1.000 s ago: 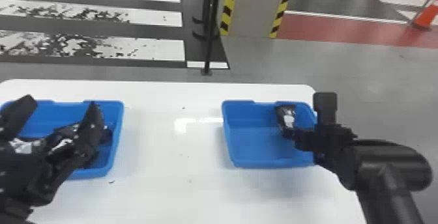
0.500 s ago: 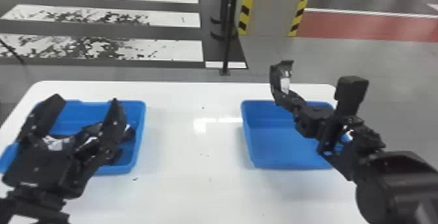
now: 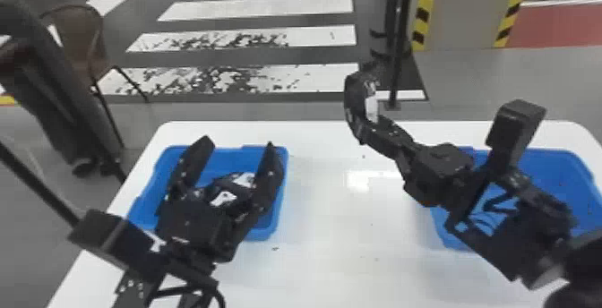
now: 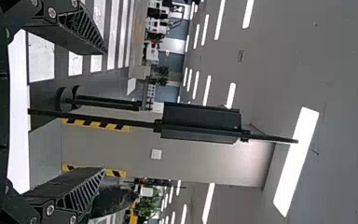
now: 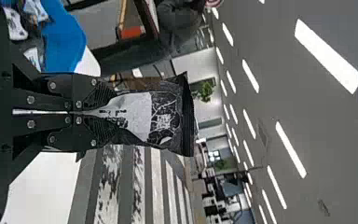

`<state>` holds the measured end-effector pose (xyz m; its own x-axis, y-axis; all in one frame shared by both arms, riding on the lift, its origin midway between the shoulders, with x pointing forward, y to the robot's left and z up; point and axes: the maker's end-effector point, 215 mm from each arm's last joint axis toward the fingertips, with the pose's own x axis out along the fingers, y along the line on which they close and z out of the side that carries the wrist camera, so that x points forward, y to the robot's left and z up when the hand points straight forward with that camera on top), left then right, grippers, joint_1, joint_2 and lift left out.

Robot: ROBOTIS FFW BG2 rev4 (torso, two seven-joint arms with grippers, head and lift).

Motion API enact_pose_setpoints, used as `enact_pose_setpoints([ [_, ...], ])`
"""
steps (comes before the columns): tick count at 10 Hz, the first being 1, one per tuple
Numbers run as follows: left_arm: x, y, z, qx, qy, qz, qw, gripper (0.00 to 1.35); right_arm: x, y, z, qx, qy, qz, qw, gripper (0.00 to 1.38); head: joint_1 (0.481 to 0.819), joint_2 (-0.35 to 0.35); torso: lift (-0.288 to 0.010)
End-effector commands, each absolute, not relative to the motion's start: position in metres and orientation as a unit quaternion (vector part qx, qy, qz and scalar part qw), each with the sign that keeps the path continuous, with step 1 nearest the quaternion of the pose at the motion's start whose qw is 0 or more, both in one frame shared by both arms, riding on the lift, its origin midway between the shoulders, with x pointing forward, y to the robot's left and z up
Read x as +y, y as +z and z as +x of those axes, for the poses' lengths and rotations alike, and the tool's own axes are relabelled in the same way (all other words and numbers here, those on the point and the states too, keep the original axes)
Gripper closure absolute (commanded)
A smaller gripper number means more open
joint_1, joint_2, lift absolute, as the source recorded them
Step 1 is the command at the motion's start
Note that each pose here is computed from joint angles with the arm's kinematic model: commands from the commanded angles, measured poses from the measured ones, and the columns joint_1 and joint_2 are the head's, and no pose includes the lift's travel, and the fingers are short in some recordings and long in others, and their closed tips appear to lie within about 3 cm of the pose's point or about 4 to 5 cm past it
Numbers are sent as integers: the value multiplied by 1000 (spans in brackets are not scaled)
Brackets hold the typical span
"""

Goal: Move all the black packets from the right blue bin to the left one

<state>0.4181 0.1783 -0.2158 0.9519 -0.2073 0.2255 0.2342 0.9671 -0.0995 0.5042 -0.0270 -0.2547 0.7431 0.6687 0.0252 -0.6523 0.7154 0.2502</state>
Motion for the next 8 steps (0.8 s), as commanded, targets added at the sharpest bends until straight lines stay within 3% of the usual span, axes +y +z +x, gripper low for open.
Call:
enact_pose_setpoints([
  [1,175,-219,419,-103,-116,-67,986,153,7,-256,484,42,393,138,908,1150,678,179,-140],
  [5,160,-225,424,-88,-137,-79,984,150,64,-265,453,61,450,156,877,1150,695,265,-140],
  [8,154,-229,427,-83,-144,-81,983,153,96,-271,420,81,487,171,853,1150,695,289,-140],
])
